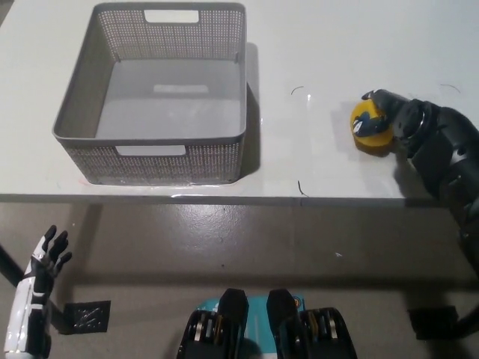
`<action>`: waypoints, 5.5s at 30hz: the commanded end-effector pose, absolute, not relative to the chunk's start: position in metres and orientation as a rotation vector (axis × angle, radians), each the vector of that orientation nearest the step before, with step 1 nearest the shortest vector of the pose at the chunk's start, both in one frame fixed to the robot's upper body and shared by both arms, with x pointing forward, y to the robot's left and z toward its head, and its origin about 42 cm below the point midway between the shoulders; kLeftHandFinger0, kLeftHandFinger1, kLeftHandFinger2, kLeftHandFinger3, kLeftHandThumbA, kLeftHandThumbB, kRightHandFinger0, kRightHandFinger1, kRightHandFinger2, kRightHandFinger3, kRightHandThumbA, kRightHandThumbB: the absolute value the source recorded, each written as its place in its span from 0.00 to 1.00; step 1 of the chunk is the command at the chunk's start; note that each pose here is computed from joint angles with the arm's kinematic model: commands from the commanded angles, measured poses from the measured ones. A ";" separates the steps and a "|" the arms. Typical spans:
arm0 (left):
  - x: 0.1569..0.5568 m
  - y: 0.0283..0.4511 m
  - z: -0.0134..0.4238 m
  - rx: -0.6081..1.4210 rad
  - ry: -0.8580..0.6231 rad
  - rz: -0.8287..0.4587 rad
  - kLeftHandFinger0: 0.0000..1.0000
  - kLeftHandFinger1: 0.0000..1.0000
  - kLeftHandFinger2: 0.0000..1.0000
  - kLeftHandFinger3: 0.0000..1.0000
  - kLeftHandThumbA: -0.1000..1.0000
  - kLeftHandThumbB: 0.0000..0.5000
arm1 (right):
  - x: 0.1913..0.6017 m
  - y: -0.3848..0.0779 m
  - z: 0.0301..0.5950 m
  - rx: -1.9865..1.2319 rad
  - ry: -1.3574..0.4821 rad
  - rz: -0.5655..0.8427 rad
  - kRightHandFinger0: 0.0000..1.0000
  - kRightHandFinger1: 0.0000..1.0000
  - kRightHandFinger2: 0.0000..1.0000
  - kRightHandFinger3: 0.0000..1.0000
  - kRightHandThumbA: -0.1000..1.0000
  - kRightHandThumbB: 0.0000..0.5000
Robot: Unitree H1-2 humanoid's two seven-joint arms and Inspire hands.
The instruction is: Use the right hand to pick up a yellow duck toy and place it into a container on the left hand side
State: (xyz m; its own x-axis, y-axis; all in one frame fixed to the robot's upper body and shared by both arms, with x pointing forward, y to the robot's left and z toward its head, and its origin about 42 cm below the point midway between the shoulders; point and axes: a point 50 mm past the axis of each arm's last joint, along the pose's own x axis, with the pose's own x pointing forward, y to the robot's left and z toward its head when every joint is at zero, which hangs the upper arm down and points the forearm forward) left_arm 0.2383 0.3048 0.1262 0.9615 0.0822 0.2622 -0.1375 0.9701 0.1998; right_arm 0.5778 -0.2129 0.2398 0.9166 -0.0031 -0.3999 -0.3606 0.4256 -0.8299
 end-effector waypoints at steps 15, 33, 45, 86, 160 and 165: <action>0.238 0.317 0.149 0.236 -0.343 0.139 1.00 1.00 1.00 1.00 1.00 0.00 | 0.600 -0.167 0.350 -0.858 -0.179 -0.064 0.00 0.13 0.60 0.84 0.00 0.40; 0.233 0.318 0.147 0.253 -0.319 0.137 1.00 1.00 1.00 1.00 1.00 0.00 | 0.579 -0.057 0.482 -0.717 -0.574 0.000 0.00 0.28 0.74 0.80 0.00 0.39; 0.240 0.309 0.143 0.274 -0.317 0.093 1.00 1.00 1.00 1.00 1.00 0.00 | 0.549 0.043 0.460 -0.624 -0.550 0.189 0.00 0.30 0.80 0.82 0.00 0.42; 0.241 0.299 0.141 0.328 -0.304 0.028 1.00 1.00 1.00 1.00 1.00 0.00 | 0.508 -0.103 0.538 -0.398 -0.745 0.155 1.00 1.00 1.00 1.00 1.00 0.88; 0.256 0.276 0.130 0.290 -0.295 -0.091 1.00 1.00 1.00 1.00 1.00 0.09 | 0.297 -0.178 0.099 0.013 -0.357 0.159 1.00 1.00 1.00 1.00 1.00 0.57; 0.255 0.262 0.126 0.278 -0.266 -0.113 1.00 1.00 1.00 1.00 1.00 0.10 | 0.295 -0.178 0.098 0.004 -0.359 0.164 1.00 1.00 1.00 1.00 1.00 0.59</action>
